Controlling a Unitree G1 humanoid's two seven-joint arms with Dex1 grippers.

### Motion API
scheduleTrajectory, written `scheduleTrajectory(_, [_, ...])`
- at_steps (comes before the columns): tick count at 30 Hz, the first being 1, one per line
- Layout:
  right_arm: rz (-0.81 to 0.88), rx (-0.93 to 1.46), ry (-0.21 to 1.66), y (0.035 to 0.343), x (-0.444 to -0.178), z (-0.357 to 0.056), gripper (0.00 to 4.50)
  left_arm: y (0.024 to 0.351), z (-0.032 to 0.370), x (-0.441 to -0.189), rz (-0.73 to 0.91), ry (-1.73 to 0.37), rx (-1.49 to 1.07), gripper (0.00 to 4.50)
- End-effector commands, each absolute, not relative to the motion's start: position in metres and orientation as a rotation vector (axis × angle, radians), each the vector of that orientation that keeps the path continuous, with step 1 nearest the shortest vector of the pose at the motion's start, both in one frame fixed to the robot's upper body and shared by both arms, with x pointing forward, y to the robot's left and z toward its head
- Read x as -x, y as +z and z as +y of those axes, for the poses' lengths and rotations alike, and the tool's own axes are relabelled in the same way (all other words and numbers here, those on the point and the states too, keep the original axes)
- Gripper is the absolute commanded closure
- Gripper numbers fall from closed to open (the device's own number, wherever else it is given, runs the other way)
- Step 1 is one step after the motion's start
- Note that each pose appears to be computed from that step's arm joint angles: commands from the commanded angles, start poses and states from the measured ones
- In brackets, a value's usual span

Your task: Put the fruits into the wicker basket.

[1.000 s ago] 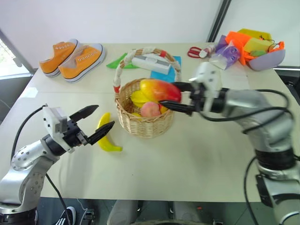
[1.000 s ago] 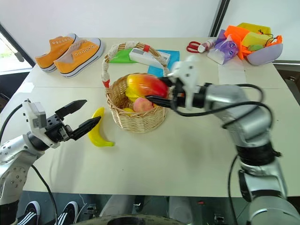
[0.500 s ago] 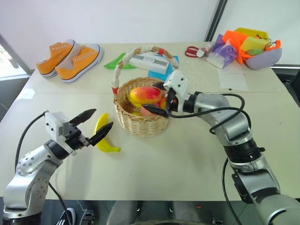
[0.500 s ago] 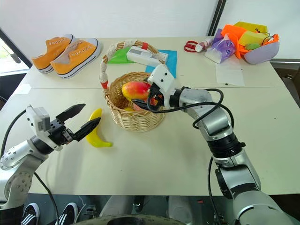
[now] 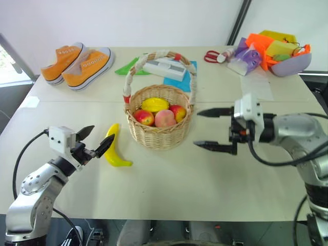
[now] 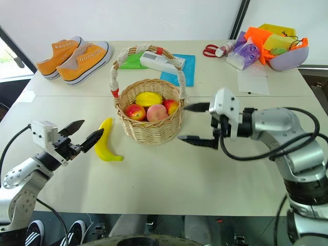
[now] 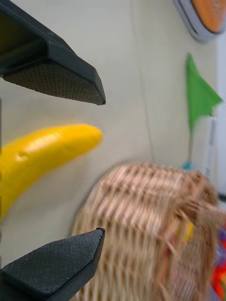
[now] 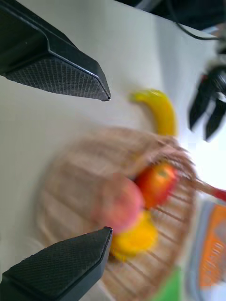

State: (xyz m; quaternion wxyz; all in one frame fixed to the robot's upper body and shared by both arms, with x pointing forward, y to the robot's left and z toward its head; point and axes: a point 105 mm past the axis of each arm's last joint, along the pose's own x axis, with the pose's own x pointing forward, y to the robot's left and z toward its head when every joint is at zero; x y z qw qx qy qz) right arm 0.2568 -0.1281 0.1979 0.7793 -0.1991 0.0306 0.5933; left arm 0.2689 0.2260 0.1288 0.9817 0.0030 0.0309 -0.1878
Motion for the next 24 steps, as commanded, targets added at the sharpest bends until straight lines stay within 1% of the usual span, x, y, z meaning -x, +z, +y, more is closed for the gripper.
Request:
scheduleTrajectory(1, [-0.038, 0.487, 1.341, 0.215, -0.241, -0.121, 0.02, 0.13, 0.218, -0.267, 0.081, -0.321, 0.017, 0.0])
scheduleTrajectory(3, [-0.057, 0.489, 1.348, 0.217, -0.238, -0.119, 0.02, 0.128, 0.212, -0.265, 0.103, -0.316, 0.047, 0.0])
scheduleTrajectory(6, [-0.062, 0.525, 1.34, 0.212, -0.242, -0.117, 0.02, 0.115, 0.204, -0.269, 0.159, -0.244, 0.055, 0.0])
scheduleTrajectory(8, [-0.063, 0.532, 1.336, 0.209, -0.244, -0.116, 0.02, 0.109, 0.197, -0.269, 0.192, -0.252, 0.049, 0.0])
scheduleTrajectory(12, [-0.062, 0.519, 1.327, 0.207, -0.246, -0.118, 0.02, 0.104, 0.202, -0.27, 0.212, -0.17, -0.011, 0.0])
scheduleTrajectory(17, [-0.063, 0.515, 1.318, 0.208, -0.249, -0.122, 0.02, 0.092, 0.199, -0.274, 0.269, -0.116, 0.023, 0.0])
scheduleTrajectory(18, [-0.063, 0.514, 1.316, 0.21, -0.25, -0.123, 0.01, 0.09, 0.198, -0.276, 0.288, -0.111, 0.004, 0.25])
scheduleTrajectory(20, [-0.063, 0.512, 1.31, 0.211, -0.252, -0.123, 0.0, 0.088, 0.197, -0.277, 0.315, -0.108, -0.016, 0.91])
scheduleTrajectory(22, [-0.063, 0.512, 1.306, 0.212, -0.253, -0.123, 0.0, 0.089, 0.196, -0.278, 0.32, -0.113, -0.038, 1.91])
scheduleTrajectory(24, [-0.063, 0.51, 1.304, 0.212, -0.254, -0.121, 0.0, 0.091, 0.199, -0.281, 0.322, -0.1, -0.042, 2.77])
